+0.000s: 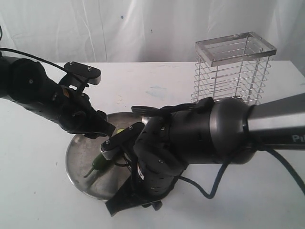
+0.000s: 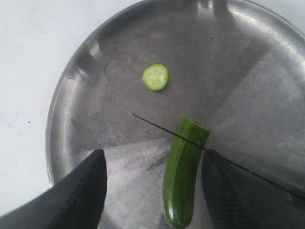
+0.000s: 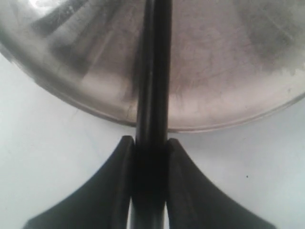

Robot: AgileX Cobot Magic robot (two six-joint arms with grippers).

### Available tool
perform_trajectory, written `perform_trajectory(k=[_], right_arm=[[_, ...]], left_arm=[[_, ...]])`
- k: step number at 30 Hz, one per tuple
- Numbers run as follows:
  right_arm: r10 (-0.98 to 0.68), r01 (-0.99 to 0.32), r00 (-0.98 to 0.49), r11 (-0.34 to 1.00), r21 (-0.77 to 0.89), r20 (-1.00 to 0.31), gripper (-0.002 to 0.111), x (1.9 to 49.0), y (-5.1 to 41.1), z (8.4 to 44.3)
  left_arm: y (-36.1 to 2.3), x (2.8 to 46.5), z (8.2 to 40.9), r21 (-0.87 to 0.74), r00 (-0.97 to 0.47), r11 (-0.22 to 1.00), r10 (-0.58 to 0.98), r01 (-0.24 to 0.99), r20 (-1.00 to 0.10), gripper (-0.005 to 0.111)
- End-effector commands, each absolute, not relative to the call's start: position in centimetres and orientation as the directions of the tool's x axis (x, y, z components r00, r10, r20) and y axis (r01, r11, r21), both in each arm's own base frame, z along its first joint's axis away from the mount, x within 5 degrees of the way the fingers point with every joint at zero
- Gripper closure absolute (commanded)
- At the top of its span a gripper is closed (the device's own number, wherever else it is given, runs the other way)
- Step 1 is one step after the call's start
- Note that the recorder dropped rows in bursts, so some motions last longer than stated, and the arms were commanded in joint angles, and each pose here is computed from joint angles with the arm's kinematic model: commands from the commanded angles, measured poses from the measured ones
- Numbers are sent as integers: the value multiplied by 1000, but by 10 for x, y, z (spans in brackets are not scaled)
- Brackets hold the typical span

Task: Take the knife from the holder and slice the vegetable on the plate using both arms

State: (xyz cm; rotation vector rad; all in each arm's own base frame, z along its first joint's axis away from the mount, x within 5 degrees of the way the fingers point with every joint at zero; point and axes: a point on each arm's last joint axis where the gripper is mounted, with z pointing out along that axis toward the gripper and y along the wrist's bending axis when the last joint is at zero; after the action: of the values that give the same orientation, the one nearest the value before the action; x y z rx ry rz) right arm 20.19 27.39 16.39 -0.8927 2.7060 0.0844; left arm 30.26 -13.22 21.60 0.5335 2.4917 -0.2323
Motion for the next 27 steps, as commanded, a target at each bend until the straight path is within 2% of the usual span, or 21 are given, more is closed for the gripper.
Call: perform_trajectory(k=[1,7,13,27], right_arm=[[-563,-585,-766,811,-28,-312,108,209,272,168],[-501,-533,-808,846,20,-310,108,216,268,167],[-490,-542,-805,837,76,-335,108,217,274,171],[-500,-544,-805,836,63,-320,108,227,282,165]], left_arm=[[-131,301,215,-63,-767,909,308,412,-562,45],[-131,301,215,-63,-767,909,308,412,-562,45],[-132,301,216,-76,-772,913,292,401,-564,45],[-132,301,216,-76,-772,913,292,401,-564,45]])
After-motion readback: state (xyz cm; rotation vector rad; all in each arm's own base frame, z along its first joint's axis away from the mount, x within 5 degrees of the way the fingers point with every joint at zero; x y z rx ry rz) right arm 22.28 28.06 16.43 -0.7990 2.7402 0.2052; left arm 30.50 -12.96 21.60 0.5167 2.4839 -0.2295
